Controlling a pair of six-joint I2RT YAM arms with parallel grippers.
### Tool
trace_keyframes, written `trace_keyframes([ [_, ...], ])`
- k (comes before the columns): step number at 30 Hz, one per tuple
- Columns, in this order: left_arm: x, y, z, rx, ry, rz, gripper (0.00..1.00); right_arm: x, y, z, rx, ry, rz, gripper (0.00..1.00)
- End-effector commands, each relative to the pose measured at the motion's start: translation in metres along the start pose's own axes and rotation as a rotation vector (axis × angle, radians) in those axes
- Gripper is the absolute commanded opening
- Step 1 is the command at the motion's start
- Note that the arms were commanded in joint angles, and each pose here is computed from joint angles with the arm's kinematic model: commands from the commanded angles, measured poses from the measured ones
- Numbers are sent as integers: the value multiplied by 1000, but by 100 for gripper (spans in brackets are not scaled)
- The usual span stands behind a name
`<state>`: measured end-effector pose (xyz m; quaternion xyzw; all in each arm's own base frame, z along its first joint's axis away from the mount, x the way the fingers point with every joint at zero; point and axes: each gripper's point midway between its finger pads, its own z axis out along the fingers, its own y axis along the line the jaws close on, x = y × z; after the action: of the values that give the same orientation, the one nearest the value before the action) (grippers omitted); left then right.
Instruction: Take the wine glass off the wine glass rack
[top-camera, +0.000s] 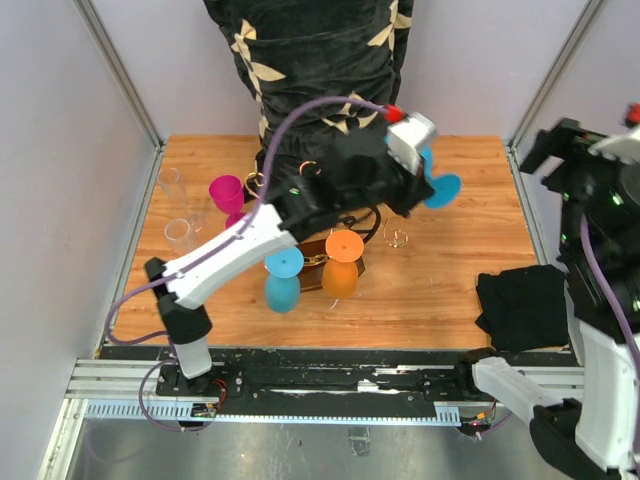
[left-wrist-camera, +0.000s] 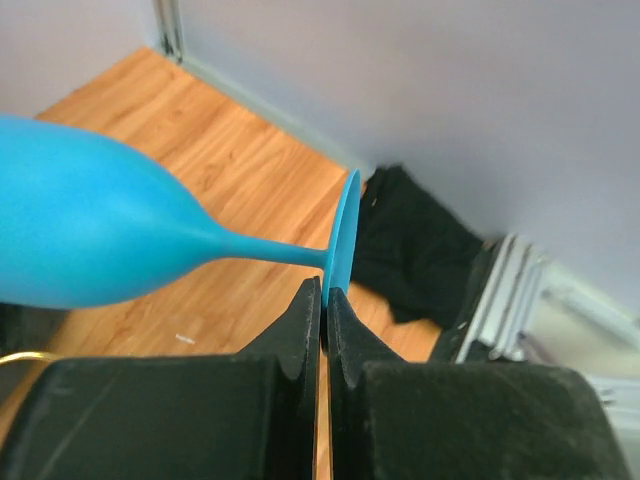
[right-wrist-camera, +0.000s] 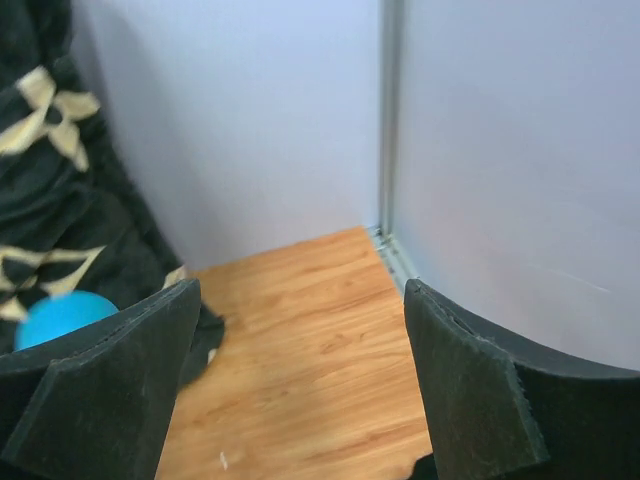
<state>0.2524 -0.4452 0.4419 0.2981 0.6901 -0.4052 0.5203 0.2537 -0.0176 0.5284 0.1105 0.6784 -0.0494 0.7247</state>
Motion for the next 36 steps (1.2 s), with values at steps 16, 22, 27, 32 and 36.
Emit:
trace_keyframes([
  [16,136,-64,90,-407,78,871,0,-37,-56,-48,180,-189,30,84],
  [22,168,-46,116,-480,53,990,1,-44,-58,-60,159,-218,56,84],
  [27,201,-20,139,-532,84,1114,1,-51,-62,-77,136,-225,59,83],
  [32,232,-8,158,-542,110,1173,1,-51,-62,-86,111,-224,51,84],
  [36,263,10,169,-553,156,1204,0,-49,-57,-86,78,-221,59,84],
])
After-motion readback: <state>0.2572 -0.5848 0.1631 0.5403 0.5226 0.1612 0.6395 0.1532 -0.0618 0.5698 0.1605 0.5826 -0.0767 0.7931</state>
